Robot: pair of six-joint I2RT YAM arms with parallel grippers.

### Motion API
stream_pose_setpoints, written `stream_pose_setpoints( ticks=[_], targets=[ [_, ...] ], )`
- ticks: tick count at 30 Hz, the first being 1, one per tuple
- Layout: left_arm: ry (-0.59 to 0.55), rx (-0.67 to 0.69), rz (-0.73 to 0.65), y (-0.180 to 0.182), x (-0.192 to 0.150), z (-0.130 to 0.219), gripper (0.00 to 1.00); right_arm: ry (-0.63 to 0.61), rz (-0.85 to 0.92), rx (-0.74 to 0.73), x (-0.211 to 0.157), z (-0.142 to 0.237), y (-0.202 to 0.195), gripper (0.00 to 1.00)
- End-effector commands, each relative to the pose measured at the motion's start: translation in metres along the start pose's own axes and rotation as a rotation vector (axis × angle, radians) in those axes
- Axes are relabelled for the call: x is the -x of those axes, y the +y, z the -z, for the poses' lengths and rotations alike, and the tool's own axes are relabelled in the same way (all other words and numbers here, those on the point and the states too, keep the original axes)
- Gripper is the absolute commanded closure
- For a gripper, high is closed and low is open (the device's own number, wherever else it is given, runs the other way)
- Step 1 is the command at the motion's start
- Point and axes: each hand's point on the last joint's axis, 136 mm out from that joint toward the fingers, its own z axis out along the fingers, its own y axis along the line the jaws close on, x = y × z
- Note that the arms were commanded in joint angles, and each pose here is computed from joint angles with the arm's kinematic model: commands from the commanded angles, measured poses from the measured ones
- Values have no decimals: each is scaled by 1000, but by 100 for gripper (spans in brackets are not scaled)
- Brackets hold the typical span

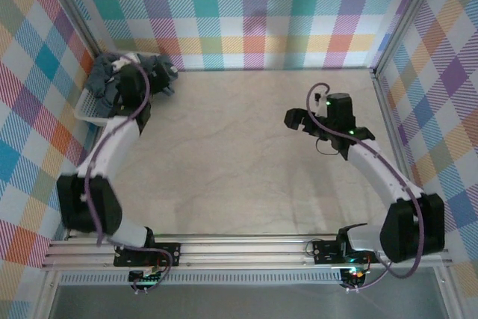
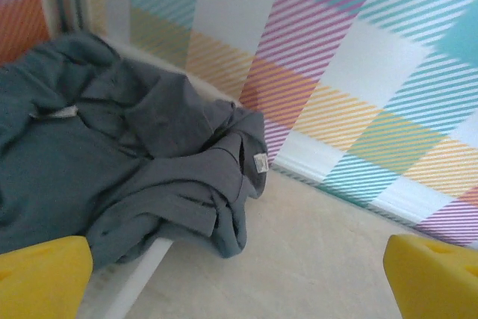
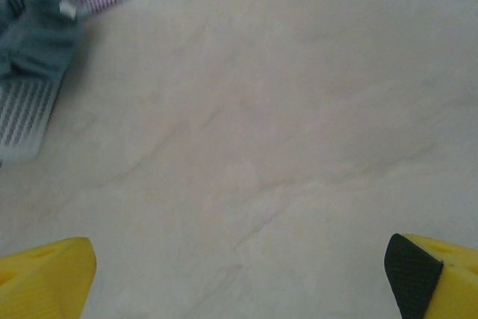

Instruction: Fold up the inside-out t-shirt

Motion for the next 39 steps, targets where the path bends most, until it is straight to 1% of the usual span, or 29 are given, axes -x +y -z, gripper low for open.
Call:
stream_pose_setpoints(
  ticks=[1, 5, 6, 7, 8, 9, 10, 11, 12, 14, 16, 18, 20, 23, 25, 26, 27, 29, 31, 33, 34, 35, 37, 38, 39],
  targets=[
    [323, 86, 32, 31, -69, -48, 0, 102, -21, 75, -10, -6, 19, 0],
    [369, 4, 65, 21, -63, -99, 0, 145, -2, 113, -14, -17, 26, 0],
    [382, -6, 71, 22, -64, -110, 4, 155, 3, 112, -16, -19, 25, 0],
    [384, -17, 73, 21, -62, -119, 14, 164, 5, 112, -17, -21, 25, 0],
    [388, -19, 69, 22, -63, -126, 27, 170, 8, 113, -17, -22, 25, 0],
    [395, -22, 57, 21, -62, -131, 48, 176, 10, 113, -18, -23, 25, 0],
    [410, -14, 40, 22, -65, -136, 65, 183, 11, 114, -19, -24, 25, 0],
    [415, -7, 27, 23, -63, -138, 77, 185, 11, 115, -18, -24, 25, 0],
    [422, 9, 16, 25, -63, -140, 85, 187, 10, 113, -18, -24, 25, 0],
    [421, 30, 8, 30, -60, -140, 100, 187, 5, 120, -17, -24, 27, 0],
    [409, 44, 0, 32, -53, -137, 100, 181, -2, 126, -15, -23, 29, 0],
    [379, 21, -2, 26, -34, -123, 100, 176, -10, 130, -13, -22, 32, 0],
    [317, -46, 10, 8, -2, -101, 100, 169, -18, 139, -10, -19, 36, 0],
    [175, -193, 24, -35, 70, -42, 100, 152, -20, 158, -4, -14, 46, 0],
    [67, -322, 7, -77, 120, 18, 100, 129, -14, 174, 1, -9, 55, 0],
    [21, -378, -8, -96, 140, 47, 100, 121, -17, 182, 2, -8, 58, 0],
    [-24, -445, -22, -118, 160, 83, 100, 110, -22, 192, 4, -5, 63, 0],
    [-102, -595, -60, -162, 187, 157, 100, 89, -29, 213, 7, 1, 71, 0],
    [-181, -756, -97, -199, 203, 237, 100, 66, -25, 235, 9, 10, 79, 0],
    [-196, -856, -104, -215, 201, 283, 100, 35, -19, 234, 11, 14, 82, 0],
    [-181, -887, -94, -216, 197, 298, 100, 22, -22, 228, 12, 16, 81, 0],
    [-149, -904, -87, -216, 188, 303, 100, 14, -25, 223, 13, 17, 81, 0],
    [-78, -901, -75, -212, 158, 294, 100, 9, -29, 209, 15, 18, 79, 0],
    [-53, -868, -72, -207, 143, 282, 100, 10, -30, 208, 15, 18, 79, 0],
    [-34, -804, -73, -196, 125, 266, 100, 14, -32, 210, 15, 18, 80, 0]
  ],
)
